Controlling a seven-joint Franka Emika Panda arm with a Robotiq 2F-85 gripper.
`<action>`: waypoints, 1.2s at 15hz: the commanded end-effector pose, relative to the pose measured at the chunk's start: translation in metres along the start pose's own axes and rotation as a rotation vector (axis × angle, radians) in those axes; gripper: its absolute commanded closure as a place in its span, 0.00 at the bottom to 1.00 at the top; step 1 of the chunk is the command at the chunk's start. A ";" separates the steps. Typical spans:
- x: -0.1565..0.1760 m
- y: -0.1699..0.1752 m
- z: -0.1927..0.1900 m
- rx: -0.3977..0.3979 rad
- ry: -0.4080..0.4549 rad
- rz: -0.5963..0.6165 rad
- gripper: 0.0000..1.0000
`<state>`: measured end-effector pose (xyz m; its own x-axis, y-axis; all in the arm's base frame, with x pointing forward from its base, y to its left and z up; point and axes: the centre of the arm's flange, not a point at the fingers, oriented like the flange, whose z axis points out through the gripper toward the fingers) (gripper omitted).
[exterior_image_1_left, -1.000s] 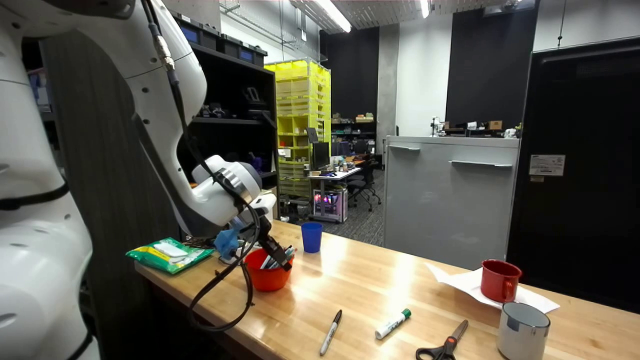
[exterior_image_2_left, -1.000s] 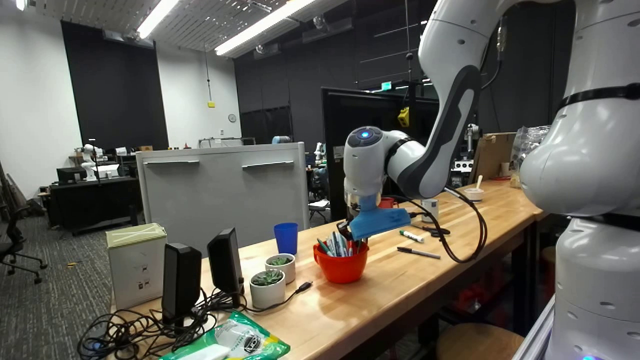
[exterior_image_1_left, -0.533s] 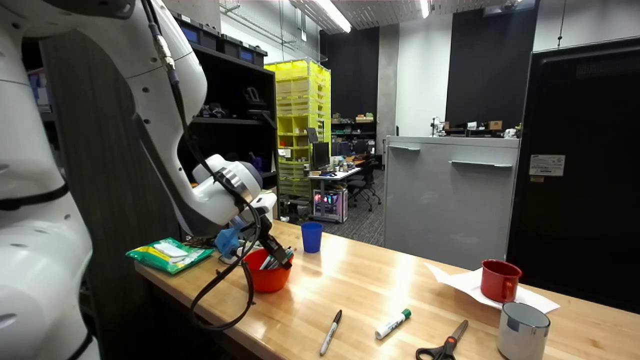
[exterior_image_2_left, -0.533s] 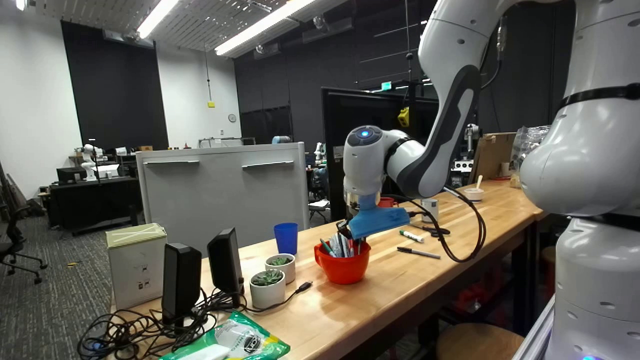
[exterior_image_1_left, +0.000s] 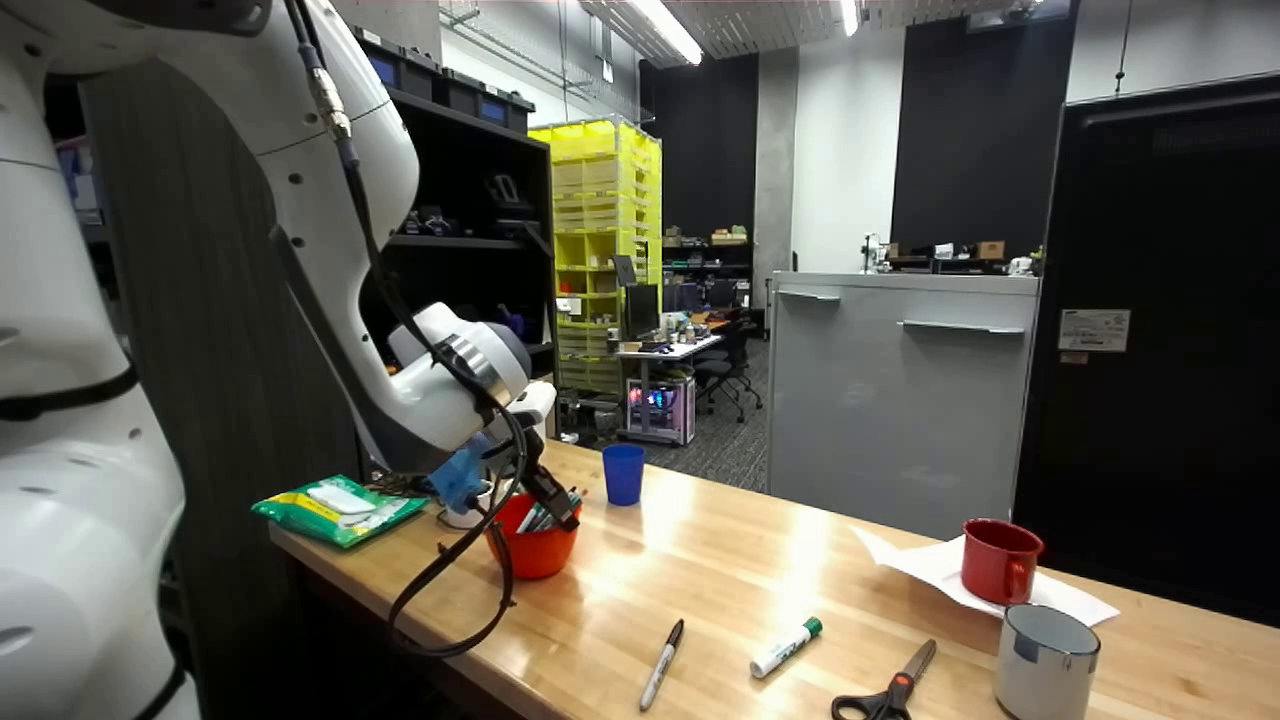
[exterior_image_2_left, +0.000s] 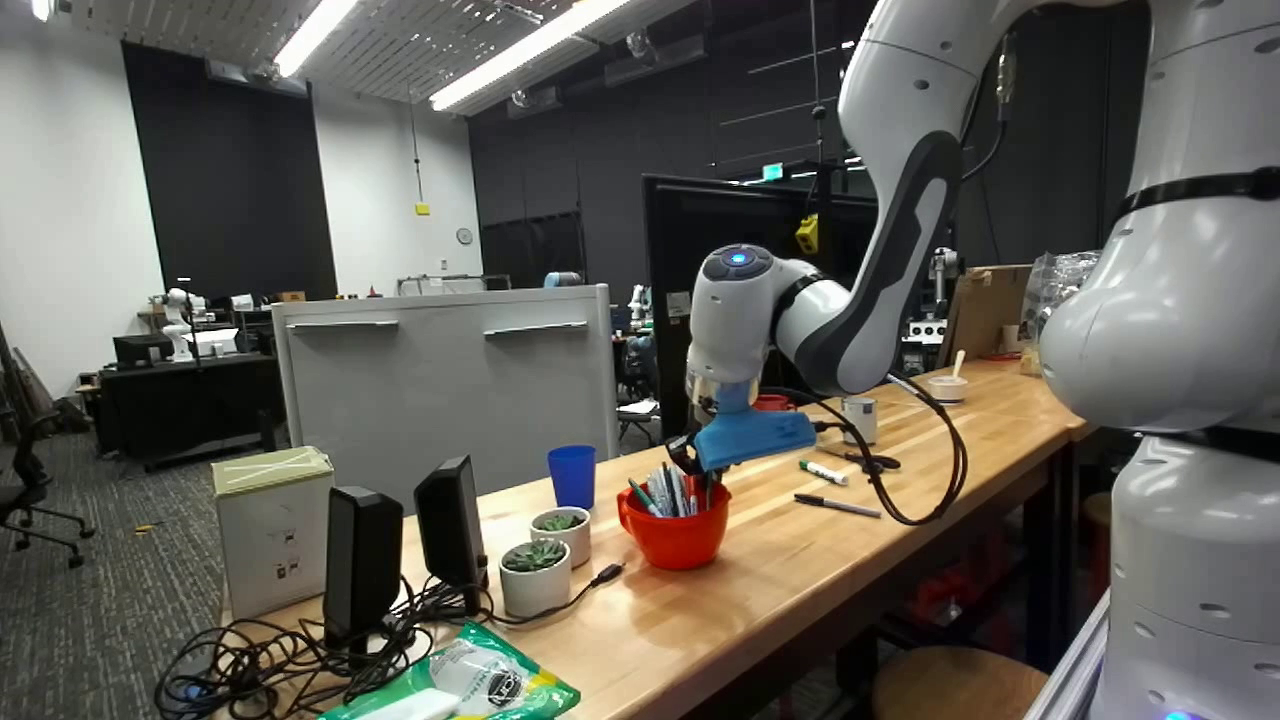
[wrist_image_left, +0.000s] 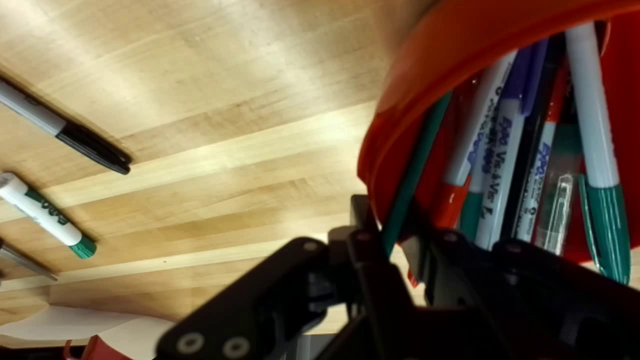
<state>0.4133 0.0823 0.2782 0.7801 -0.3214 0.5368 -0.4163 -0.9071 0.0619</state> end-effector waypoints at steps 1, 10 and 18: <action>0.006 0.006 -0.005 0.031 0.007 -0.017 0.95; 0.005 0.007 -0.003 0.019 0.010 -0.053 0.85; 0.007 0.006 -0.004 0.024 0.014 -0.063 0.96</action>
<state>0.4178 0.0782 0.2834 0.7951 -0.2785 0.5388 -0.3724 -0.9253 0.0713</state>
